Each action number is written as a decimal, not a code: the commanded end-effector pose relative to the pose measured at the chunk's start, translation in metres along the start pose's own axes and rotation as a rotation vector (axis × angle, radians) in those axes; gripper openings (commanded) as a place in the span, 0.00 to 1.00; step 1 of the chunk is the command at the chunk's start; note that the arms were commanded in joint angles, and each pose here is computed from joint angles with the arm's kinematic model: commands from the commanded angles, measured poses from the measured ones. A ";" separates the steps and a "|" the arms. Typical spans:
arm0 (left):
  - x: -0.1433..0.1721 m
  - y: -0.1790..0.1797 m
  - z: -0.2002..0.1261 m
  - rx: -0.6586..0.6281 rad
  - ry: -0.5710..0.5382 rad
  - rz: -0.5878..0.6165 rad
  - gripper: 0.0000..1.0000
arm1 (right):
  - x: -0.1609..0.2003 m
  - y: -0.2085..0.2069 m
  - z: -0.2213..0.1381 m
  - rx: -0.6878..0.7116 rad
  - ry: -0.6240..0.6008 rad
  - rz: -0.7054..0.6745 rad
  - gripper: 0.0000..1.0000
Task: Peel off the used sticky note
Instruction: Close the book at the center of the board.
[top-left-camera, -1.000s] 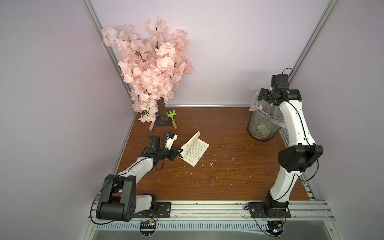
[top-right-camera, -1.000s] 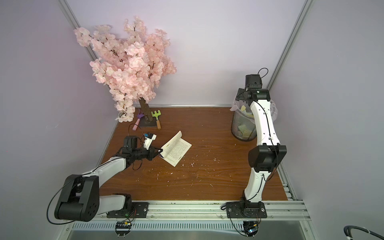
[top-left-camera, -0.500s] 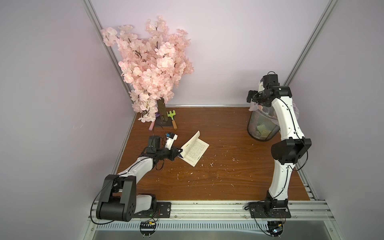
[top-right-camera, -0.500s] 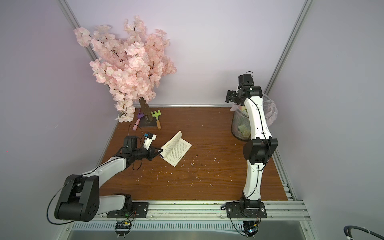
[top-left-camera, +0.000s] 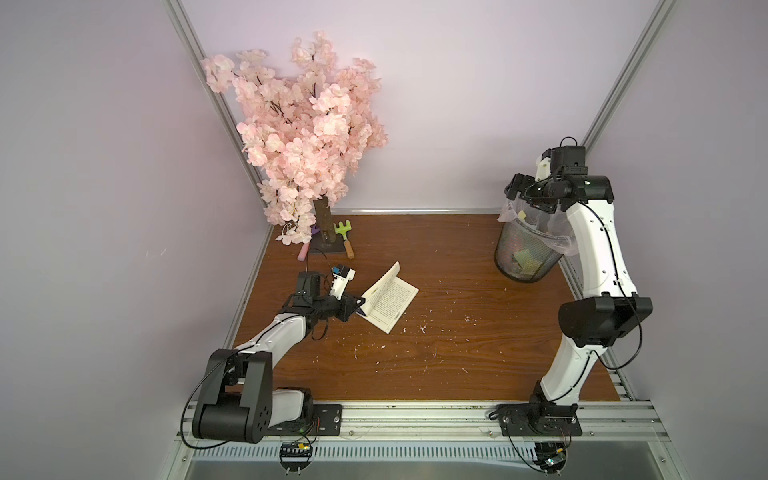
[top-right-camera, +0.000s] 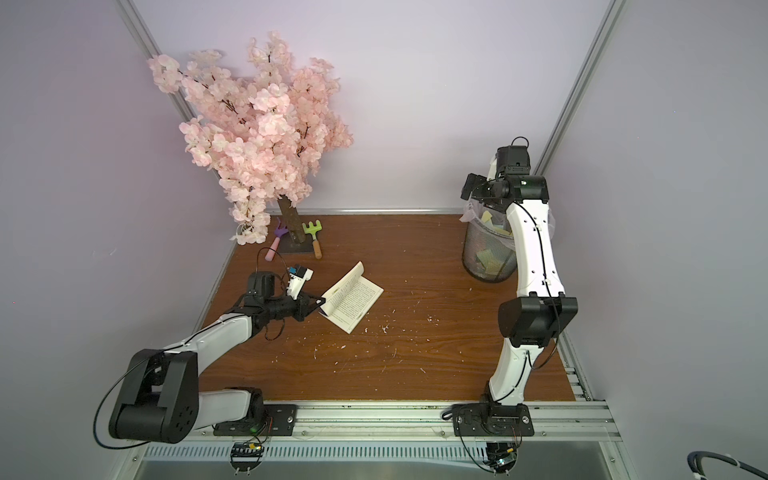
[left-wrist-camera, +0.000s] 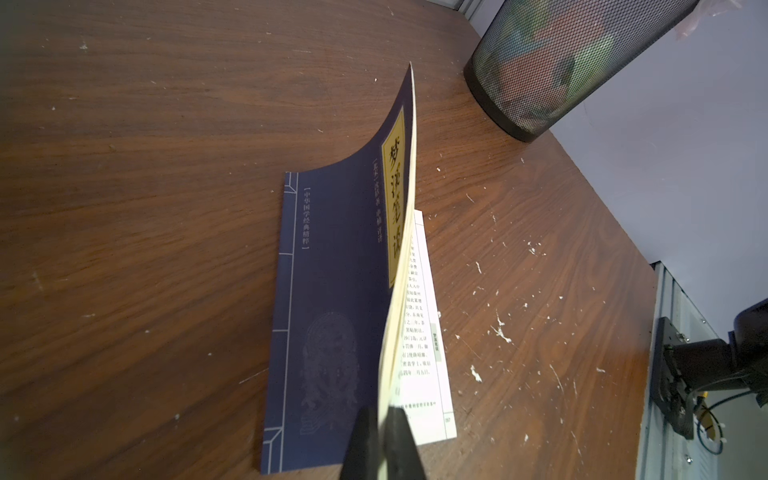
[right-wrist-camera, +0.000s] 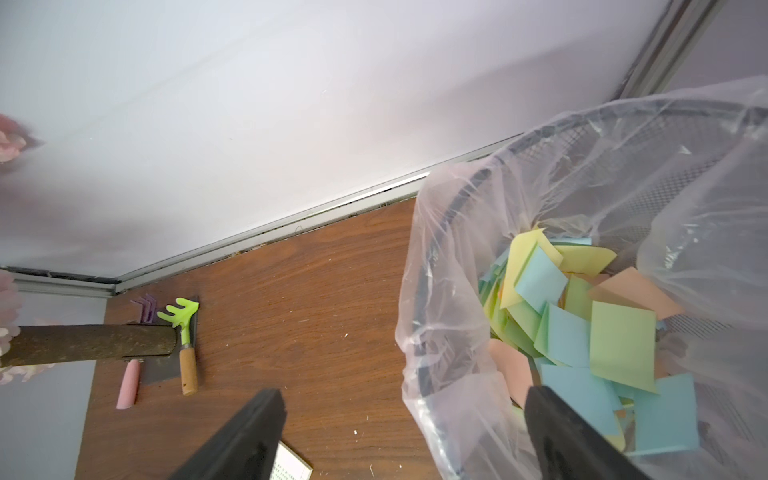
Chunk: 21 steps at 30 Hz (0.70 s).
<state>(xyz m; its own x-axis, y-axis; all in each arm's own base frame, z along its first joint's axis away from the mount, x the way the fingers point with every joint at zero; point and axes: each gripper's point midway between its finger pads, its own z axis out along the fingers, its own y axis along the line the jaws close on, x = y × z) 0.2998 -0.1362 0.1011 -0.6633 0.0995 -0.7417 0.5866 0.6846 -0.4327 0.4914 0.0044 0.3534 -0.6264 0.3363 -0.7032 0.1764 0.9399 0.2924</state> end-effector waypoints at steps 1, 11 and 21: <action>0.004 -0.012 0.000 0.028 0.028 0.046 0.01 | -0.020 0.009 -0.045 -0.001 -0.135 -0.003 0.92; -0.003 -0.056 -0.013 0.133 0.050 0.262 0.98 | 0.070 0.068 -0.068 -0.134 -0.070 -0.095 0.92; -0.029 0.051 -0.007 -0.394 0.170 0.235 0.00 | 0.272 0.128 -0.034 -0.441 0.181 -0.167 0.92</action>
<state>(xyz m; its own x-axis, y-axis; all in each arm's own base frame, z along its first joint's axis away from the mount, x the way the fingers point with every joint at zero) 0.3277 -0.1284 0.1299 -0.5325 0.3385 -0.7758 0.6452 0.7556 -0.1132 0.3231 0.1855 0.2125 -0.7914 0.0879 -0.6050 -0.1785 0.9132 0.3662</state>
